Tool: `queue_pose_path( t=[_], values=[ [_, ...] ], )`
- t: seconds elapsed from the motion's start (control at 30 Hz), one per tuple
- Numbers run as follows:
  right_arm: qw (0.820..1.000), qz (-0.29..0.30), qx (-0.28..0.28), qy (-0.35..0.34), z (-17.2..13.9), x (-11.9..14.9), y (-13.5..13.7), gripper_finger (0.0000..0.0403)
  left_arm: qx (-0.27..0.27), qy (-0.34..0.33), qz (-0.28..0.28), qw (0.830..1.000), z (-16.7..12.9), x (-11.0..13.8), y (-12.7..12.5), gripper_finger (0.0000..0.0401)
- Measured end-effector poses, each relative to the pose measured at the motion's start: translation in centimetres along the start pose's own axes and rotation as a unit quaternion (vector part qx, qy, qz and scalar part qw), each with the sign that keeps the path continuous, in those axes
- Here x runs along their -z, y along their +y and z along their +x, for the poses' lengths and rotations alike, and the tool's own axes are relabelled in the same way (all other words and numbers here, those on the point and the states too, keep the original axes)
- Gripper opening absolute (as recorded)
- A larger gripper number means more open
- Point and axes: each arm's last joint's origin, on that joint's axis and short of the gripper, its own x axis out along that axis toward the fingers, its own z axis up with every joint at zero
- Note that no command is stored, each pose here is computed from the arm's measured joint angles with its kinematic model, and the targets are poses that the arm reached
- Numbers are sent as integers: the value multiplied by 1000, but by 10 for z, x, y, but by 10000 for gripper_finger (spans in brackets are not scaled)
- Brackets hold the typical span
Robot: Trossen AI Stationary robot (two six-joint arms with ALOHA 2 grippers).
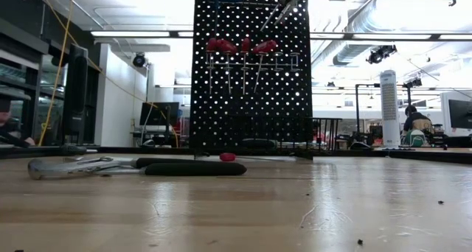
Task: Hang tools onto peg board
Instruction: Hang the red allen wrench on the peg board
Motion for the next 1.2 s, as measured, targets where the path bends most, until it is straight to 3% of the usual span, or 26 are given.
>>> queue_pose_path(
  t=[0.3,0.83,1.2],
  values=[
    [995,-9,-32,-92,8,-23,16,33,10,14,-19,1000,27,15,-4,0],
    [995,-9,-39,-91,8,-23,17,33,17,19,-56,998,61,35,-15,0],
    [994,-25,-30,-100,8,-25,12,32,15,30,-69,997,69,43,-15,0]
  ],
)
